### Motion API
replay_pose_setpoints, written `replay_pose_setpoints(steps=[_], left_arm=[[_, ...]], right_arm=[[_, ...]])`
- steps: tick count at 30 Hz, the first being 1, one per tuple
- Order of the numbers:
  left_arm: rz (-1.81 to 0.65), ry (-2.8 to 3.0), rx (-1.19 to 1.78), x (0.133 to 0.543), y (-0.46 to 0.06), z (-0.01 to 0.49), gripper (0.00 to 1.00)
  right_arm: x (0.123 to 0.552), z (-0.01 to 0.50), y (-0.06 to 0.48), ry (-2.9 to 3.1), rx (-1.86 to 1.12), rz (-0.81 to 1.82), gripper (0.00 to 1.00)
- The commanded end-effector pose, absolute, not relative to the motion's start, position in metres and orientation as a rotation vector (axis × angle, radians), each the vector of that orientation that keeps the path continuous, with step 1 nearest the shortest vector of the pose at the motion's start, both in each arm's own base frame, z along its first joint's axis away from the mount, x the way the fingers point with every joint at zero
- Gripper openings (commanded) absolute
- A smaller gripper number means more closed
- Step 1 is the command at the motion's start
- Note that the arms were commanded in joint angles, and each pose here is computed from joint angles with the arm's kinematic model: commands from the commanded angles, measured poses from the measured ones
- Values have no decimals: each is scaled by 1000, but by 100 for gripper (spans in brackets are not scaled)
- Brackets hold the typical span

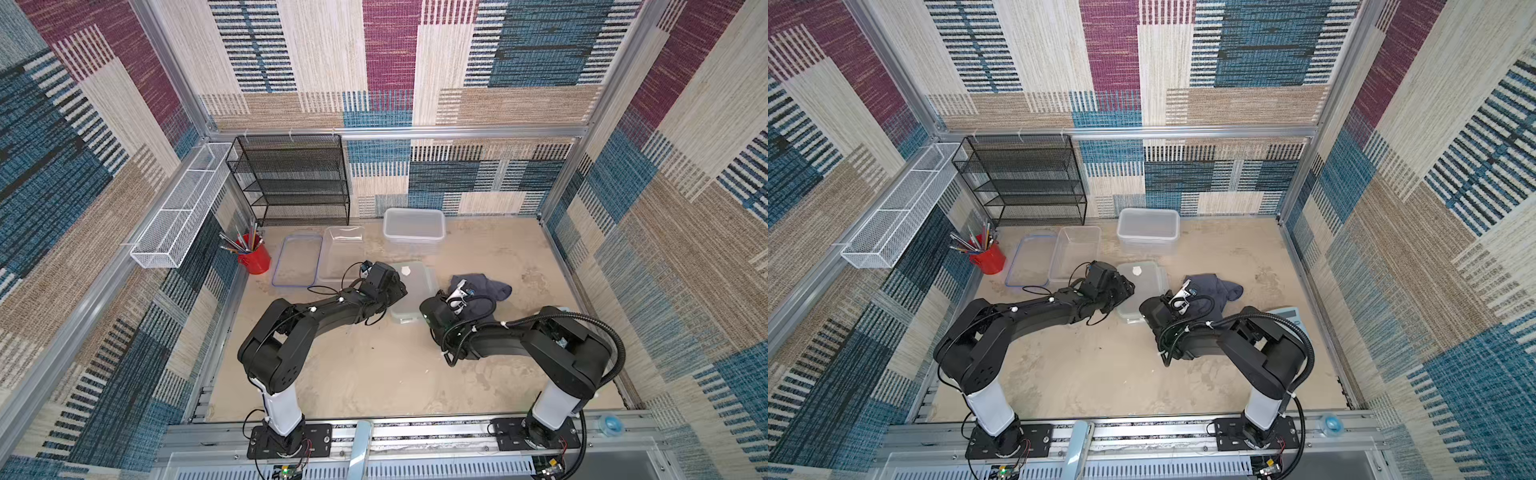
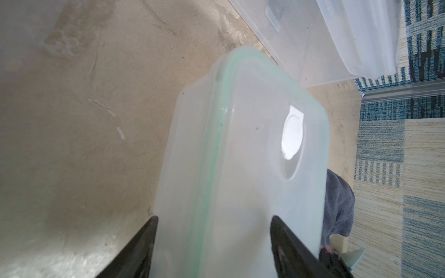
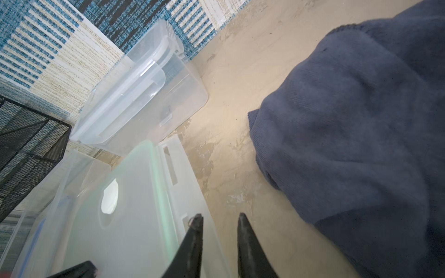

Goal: Wipe the insides of the lunch boxes
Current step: Open the fastener of the lunch box.

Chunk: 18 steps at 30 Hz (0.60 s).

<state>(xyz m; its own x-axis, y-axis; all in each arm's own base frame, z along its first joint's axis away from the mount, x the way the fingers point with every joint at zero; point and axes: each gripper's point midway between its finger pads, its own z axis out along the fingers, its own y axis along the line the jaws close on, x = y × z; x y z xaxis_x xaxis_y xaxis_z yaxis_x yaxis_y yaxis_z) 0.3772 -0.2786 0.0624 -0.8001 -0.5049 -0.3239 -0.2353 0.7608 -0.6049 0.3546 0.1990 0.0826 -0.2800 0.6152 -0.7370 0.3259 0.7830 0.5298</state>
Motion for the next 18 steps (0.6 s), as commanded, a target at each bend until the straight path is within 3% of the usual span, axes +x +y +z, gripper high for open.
replay_pose_setpoints(steps=[1, 9, 13, 18], left_arm=[[-658, 2834, -521, 310, -272, 13, 71], [-644, 2822, -499, 316, -272, 17, 72], [-628, 2808, -457, 322, -272, 25, 72], [-622, 2792, -402, 331, -274, 36, 73]], right_arm=[[340, 85, 230, 2037, 561, 477, 7], [340, 189, 234, 1870, 437, 734, 82], [344, 219, 221, 1885, 403, 725, 97], [344, 243, 211, 1917, 332, 751, 97]])
